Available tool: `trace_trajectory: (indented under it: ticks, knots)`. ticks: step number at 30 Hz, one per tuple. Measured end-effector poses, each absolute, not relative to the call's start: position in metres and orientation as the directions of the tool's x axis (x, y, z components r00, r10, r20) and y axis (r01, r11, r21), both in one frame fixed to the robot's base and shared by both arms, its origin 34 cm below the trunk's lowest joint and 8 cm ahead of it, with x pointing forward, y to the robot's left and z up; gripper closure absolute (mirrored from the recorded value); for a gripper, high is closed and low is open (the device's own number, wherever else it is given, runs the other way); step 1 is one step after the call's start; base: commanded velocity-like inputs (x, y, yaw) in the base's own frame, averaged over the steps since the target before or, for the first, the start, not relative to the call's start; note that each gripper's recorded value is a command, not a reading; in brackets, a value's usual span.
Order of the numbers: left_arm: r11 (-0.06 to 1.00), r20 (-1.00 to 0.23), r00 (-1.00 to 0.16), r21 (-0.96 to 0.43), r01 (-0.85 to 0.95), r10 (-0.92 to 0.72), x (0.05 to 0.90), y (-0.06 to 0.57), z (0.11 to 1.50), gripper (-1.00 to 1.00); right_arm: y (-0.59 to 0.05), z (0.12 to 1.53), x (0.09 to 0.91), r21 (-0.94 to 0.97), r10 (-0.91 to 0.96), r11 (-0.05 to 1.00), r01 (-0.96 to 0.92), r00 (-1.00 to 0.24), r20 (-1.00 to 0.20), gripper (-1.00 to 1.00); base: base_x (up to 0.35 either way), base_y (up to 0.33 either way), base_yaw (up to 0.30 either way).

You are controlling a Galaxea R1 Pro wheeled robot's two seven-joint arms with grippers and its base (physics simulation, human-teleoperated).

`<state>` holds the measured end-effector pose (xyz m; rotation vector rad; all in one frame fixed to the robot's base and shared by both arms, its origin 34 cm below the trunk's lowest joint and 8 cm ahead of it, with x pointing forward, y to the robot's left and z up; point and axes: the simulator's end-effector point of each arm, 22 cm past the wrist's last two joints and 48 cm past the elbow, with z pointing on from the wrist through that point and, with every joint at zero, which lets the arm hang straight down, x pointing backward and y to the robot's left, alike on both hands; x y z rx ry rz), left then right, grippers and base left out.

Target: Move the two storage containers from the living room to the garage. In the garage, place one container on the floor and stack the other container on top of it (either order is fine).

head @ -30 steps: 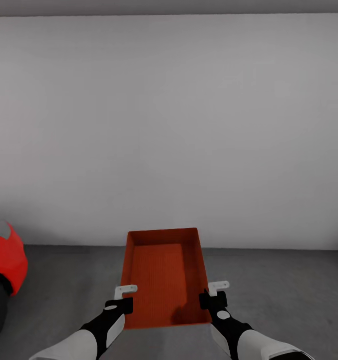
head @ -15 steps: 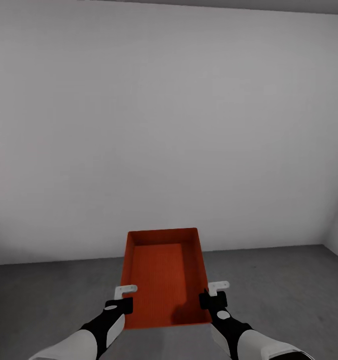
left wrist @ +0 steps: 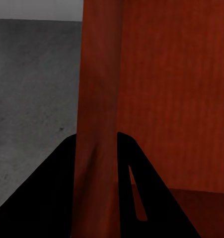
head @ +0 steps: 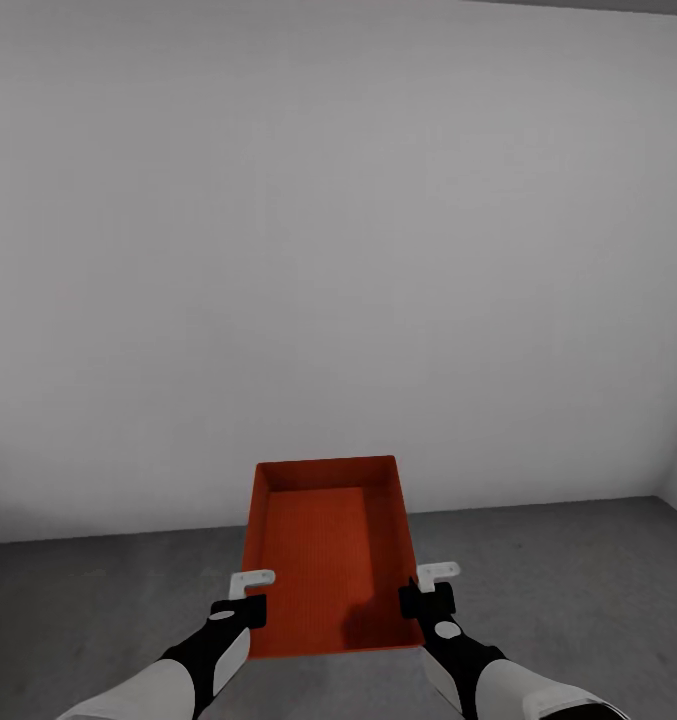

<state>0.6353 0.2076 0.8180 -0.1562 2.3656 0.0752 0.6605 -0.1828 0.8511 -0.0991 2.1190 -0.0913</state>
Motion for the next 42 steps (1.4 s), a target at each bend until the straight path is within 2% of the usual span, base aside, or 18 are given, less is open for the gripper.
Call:
trace_trajectory:
  ticks: [42]
  knots:
    - [0.991,-0.654,-0.751,0.018,-0.132,-0.089,0.624,0.207,0.788,1.00,-0.183,0.819,0.650,-0.098,-0.100,0.995,-0.035,-0.573,-0.814,1.00,0.000,0.000,0.116]
